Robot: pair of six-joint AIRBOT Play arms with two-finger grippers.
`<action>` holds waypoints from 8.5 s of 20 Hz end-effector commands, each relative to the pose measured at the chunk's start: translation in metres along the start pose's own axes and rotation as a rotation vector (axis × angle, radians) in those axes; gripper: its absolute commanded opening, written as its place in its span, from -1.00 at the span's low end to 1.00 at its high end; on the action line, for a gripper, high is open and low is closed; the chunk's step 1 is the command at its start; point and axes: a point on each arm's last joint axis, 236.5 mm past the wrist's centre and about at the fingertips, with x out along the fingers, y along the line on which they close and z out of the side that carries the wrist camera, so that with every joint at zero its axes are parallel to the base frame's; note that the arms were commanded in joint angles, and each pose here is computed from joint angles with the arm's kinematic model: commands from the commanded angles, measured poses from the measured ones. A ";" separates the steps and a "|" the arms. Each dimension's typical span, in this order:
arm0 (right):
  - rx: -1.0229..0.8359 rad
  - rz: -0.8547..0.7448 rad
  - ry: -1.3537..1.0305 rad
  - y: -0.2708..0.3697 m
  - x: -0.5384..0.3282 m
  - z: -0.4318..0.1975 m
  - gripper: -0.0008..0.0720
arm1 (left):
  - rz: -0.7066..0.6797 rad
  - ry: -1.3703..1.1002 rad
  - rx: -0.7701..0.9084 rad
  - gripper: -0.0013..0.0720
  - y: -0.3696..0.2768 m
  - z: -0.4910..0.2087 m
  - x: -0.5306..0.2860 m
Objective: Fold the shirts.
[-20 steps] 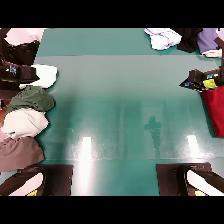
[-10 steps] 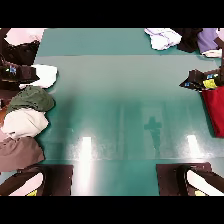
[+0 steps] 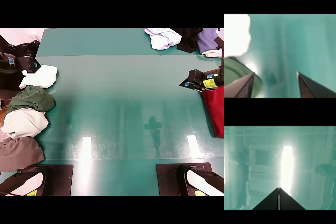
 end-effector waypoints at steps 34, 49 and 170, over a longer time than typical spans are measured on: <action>0.000 0.004 0.015 0.001 -0.001 -0.004 -0.94 | 0.186 -0.296 0.175 -0.89 0.030 0.119 0.048; -0.222 0.029 -0.395 0.080 -0.145 0.081 -0.94 | -0.903 -0.128 0.567 -0.89 -0.313 0.001 -0.171; -0.391 0.178 -0.260 0.165 0.082 0.120 -0.94 | -0.591 0.175 0.055 -0.89 -0.163 -0.038 0.039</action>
